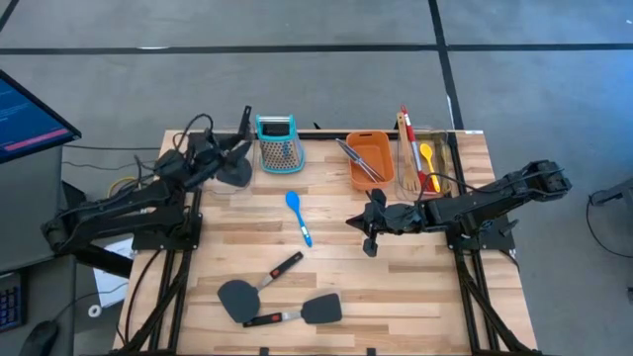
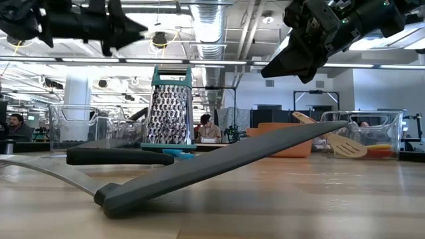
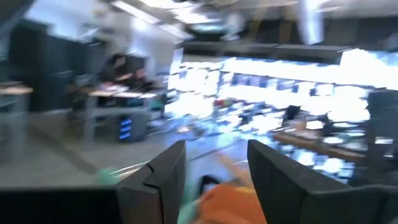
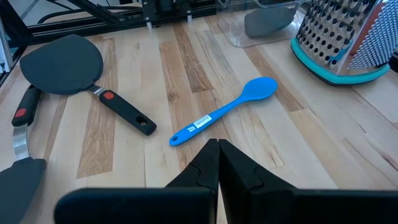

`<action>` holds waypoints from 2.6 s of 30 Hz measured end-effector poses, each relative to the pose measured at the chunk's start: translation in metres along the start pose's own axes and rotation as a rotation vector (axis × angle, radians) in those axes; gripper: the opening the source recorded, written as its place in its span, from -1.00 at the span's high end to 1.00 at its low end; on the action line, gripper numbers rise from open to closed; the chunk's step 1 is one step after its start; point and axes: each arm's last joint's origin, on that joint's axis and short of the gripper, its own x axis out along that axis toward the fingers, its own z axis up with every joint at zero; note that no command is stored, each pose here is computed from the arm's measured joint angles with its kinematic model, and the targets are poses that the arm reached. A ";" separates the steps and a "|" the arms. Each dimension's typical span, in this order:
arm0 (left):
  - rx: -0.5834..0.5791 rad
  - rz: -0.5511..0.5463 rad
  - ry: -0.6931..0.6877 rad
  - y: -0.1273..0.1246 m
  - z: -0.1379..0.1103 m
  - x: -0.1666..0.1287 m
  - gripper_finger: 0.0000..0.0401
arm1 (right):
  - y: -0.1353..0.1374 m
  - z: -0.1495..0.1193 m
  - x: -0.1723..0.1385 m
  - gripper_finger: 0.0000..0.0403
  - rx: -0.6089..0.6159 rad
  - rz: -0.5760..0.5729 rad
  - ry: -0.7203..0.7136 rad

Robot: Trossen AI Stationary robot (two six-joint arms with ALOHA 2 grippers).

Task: Pick & Place Kitchen Items
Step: Put the top black spatula into the left transparent bin

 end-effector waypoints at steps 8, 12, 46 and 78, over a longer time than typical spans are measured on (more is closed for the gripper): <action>-0.055 -0.220 -0.056 -0.026 0.011 -0.014 0.41 | 0.000 0.000 0.000 1.00 0.000 0.000 0.000; -0.107 -0.360 -0.030 -0.042 0.010 -0.018 0.52 | 0.000 0.000 0.000 1.00 0.000 0.000 0.000; -0.104 -0.833 0.322 -0.176 -0.025 -0.039 0.99 | 0.000 0.000 0.000 1.00 0.001 -0.001 0.000; 0.100 -0.691 0.661 -0.268 -0.020 -0.071 0.99 | 0.029 -0.020 0.044 1.00 0.013 0.087 -0.104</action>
